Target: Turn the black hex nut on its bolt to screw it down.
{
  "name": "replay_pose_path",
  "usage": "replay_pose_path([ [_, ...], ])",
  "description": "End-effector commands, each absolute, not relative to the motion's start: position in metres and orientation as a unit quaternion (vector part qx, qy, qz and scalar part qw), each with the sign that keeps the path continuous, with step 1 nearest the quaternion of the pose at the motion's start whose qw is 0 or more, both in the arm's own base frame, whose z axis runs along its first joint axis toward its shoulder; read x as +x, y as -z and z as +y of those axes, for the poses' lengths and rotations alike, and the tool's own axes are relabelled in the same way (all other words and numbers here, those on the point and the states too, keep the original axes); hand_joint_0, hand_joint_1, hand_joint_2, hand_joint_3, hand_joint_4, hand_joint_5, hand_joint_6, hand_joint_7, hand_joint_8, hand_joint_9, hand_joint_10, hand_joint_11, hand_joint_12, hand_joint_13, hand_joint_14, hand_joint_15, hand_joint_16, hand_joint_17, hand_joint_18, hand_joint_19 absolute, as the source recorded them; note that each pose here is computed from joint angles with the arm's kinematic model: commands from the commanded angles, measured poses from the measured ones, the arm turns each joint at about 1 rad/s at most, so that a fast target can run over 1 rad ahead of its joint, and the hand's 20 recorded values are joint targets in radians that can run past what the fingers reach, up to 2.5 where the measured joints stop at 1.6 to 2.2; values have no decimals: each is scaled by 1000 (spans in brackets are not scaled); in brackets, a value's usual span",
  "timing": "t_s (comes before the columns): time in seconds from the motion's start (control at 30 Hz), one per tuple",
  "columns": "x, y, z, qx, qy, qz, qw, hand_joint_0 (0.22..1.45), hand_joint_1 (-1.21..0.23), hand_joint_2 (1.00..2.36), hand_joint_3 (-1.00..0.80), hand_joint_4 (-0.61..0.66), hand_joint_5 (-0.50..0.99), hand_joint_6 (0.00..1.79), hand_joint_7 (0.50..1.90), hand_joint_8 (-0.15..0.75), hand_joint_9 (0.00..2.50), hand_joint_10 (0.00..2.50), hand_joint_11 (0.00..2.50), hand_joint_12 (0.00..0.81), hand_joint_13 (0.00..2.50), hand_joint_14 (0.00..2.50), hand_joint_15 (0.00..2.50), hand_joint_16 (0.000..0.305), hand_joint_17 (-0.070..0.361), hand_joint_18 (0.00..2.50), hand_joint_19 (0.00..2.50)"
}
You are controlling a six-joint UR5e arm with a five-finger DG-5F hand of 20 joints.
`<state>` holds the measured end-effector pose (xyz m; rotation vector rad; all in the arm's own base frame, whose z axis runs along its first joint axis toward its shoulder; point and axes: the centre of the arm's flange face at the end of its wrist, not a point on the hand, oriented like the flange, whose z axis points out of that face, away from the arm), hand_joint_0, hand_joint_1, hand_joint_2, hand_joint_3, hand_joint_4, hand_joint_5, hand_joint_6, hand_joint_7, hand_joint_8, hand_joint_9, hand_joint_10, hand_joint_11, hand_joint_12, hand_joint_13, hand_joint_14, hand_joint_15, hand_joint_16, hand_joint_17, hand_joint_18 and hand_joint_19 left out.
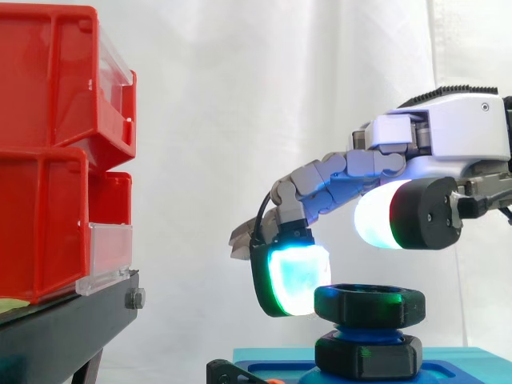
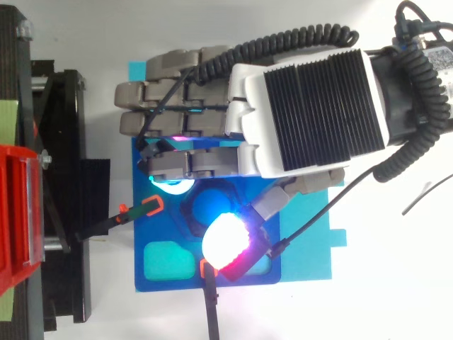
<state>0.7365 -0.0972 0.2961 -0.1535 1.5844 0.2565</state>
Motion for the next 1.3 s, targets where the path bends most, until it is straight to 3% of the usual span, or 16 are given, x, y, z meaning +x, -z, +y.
replay_pose_path([
  [0.0,738,-300,-97,-71,-115,705,696,481,-148,1000,-500,221,-25,504,1316,273,488,0,0,351,342,0,0,56,127,269,459],
  [0.5,742,-307,-93,-73,-116,699,702,480,-138,1000,-500,227,-33,505,1247,274,488,0,0,351,339,0,0,57,128,266,447],
  [1.27,752,-308,-31,-78,-121,692,707,479,-134,1000,-500,261,-47,505,1136,272,478,0,0,353,341,0,0,57,128,269,458],
])
